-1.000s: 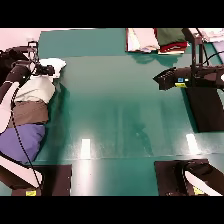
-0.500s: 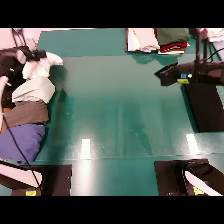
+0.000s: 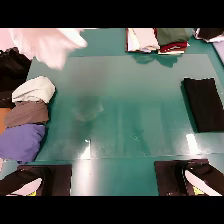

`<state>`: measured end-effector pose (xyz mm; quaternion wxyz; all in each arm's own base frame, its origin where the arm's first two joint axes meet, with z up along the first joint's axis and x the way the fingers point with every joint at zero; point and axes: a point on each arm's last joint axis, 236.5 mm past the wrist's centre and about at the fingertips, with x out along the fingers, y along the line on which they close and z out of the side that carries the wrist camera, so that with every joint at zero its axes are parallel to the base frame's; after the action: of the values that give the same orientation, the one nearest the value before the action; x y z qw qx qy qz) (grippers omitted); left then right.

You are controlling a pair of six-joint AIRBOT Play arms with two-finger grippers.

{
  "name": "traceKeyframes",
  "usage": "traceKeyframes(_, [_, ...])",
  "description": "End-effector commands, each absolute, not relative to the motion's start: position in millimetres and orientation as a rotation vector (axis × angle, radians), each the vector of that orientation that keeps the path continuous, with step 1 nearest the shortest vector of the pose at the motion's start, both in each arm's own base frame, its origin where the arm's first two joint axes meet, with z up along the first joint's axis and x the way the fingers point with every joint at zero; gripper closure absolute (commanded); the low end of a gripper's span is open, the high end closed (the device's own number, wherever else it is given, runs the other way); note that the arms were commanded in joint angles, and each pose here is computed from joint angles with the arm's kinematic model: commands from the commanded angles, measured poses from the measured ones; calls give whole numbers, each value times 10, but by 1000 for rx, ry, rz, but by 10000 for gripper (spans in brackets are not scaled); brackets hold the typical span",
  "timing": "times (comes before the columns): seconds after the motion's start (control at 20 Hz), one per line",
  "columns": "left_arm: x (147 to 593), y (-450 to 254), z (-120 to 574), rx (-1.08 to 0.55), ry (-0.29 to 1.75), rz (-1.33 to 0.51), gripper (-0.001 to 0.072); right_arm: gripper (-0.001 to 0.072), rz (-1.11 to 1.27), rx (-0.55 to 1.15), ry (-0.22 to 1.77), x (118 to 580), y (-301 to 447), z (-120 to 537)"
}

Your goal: Fold the shirts.

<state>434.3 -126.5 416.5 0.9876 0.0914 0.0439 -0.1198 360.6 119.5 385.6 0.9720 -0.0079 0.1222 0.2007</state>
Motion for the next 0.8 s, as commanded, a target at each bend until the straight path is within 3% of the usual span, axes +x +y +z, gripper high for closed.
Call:
traceKeyframes(0.0, [3748, -2206, 3834, 234, 222, -512, 681, 696, 357, -29, 166, 3481, 997, 4269])
traceKeyframes(0.2, [3243, -3550, 2949, 267, 420, -868, 678, 696, 357, -32, 137, 3403, 984, 4419])
traceKeyframes(0.25, [3110, -3817, 2770, 255, 466, -936, 523, 696, 359, -35, 146, 3383, 986, 4411])
traceKeyframes(0.3, [3055, -3979, 2641, 254, 491, -968, 193, 696, 362, -37, 158, 3373, 989, 4385])
traceKeyframes(0.35, [3073, -4021, 2587, 244, 504, -965, 136, 696, 363, -39, 168, 3369, 989, 4361])
traceKeyframes(0.5, [3451, -3609, 2608, 198, 532, -822, 138, 696, 368, -43, 194, 3356, 998, 4300])
traceKeyframes(0.75, [4475, -2125, 2034, 5, 717, -424, 138, 696, 368, -43, 197, 3361, 998, 4290])
